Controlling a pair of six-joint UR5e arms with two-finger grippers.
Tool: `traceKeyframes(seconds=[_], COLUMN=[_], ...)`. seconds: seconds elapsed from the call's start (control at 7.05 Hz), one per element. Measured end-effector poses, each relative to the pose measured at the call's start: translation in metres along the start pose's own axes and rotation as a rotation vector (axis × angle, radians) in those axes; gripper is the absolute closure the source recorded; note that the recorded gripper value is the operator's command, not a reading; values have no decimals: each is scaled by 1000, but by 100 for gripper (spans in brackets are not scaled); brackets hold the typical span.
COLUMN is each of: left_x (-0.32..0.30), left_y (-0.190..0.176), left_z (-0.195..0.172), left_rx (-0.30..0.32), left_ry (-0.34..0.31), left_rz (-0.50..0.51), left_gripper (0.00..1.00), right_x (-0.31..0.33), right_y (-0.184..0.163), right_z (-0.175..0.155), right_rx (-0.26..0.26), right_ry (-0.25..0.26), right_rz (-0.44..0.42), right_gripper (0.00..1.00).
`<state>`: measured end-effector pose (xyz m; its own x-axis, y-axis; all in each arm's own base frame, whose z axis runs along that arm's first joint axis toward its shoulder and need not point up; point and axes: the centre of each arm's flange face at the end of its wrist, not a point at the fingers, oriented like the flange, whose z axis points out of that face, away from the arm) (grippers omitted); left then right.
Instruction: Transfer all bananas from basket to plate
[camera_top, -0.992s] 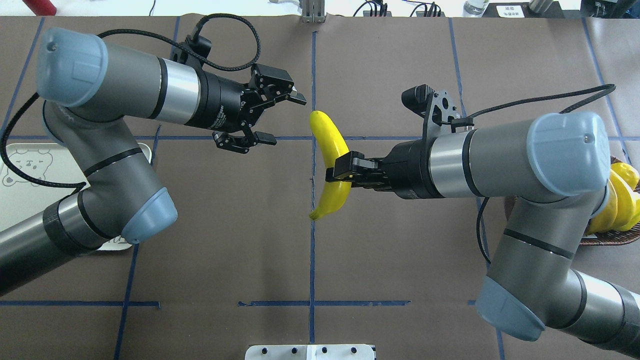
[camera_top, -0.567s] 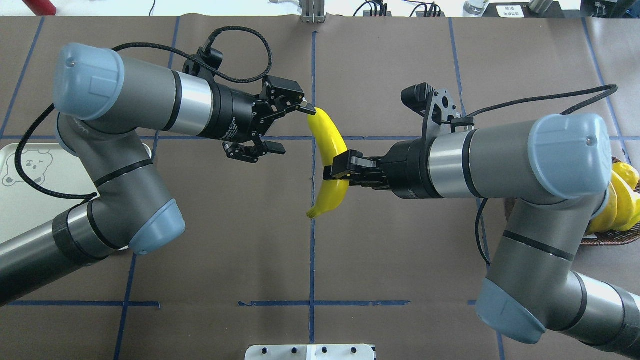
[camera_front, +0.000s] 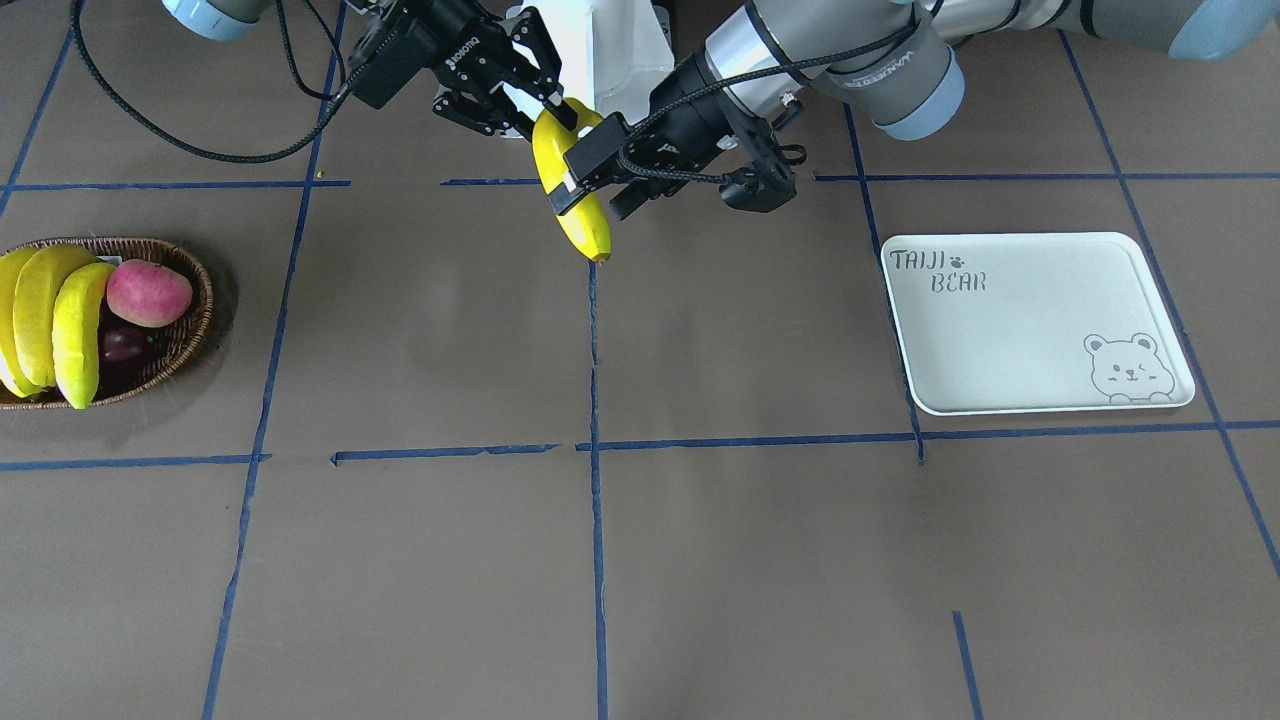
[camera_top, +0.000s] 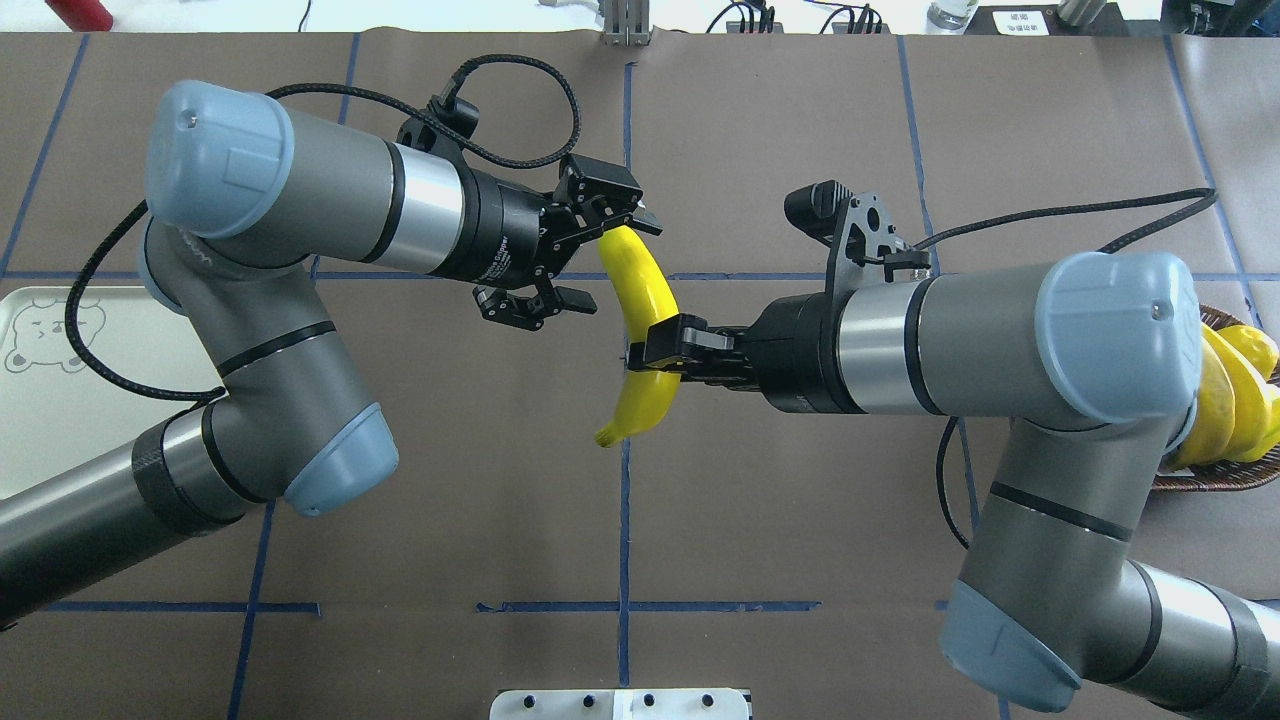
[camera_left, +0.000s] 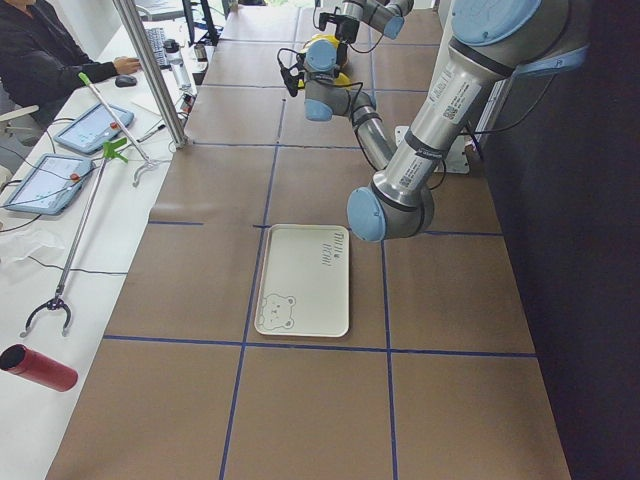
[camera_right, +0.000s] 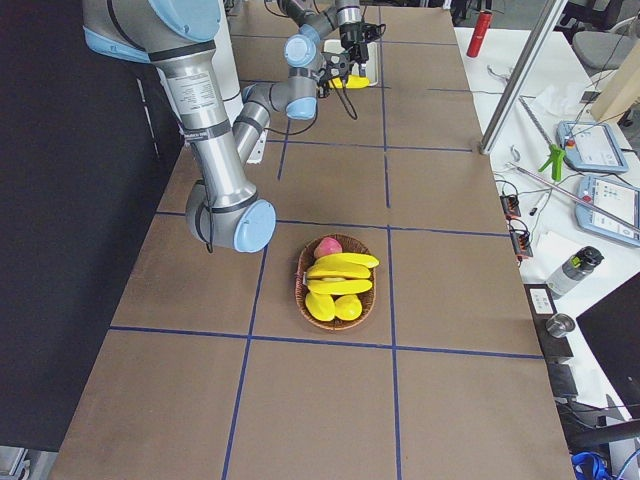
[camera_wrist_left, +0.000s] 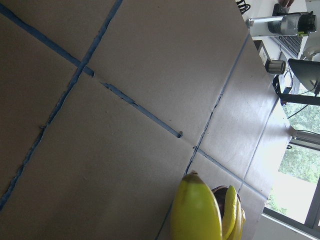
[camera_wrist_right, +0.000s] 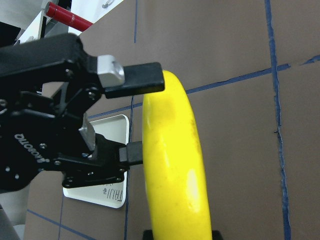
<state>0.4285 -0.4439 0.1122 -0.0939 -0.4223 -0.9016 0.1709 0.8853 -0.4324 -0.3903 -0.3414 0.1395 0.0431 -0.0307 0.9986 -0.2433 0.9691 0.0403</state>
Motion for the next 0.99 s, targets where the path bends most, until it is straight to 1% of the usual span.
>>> traceKeyframes(seconds=[0.14,0.28,0.43,0.57,0.99], left_x=[0,1,1,0,-1], left_y=[4,8,10,10,10], left_z=[1,1,0,0,-1], left_rx=[2,3,1,-1,-1], left_ry=[5,12,13,9,1], left_rz=[2,5,12,17,16], left_gripper=[88,100,100,100,100], right_x=[-1,-1,0,0,-3], right_y=[0,0,0,1,0], right_z=[1,1,1,2,0], right_rx=[5,8,9,9,11], right_ry=[-1,0,1,1,-7], right_rz=[0,0,0,3,10], right_gripper=[98,97,25,0,0])
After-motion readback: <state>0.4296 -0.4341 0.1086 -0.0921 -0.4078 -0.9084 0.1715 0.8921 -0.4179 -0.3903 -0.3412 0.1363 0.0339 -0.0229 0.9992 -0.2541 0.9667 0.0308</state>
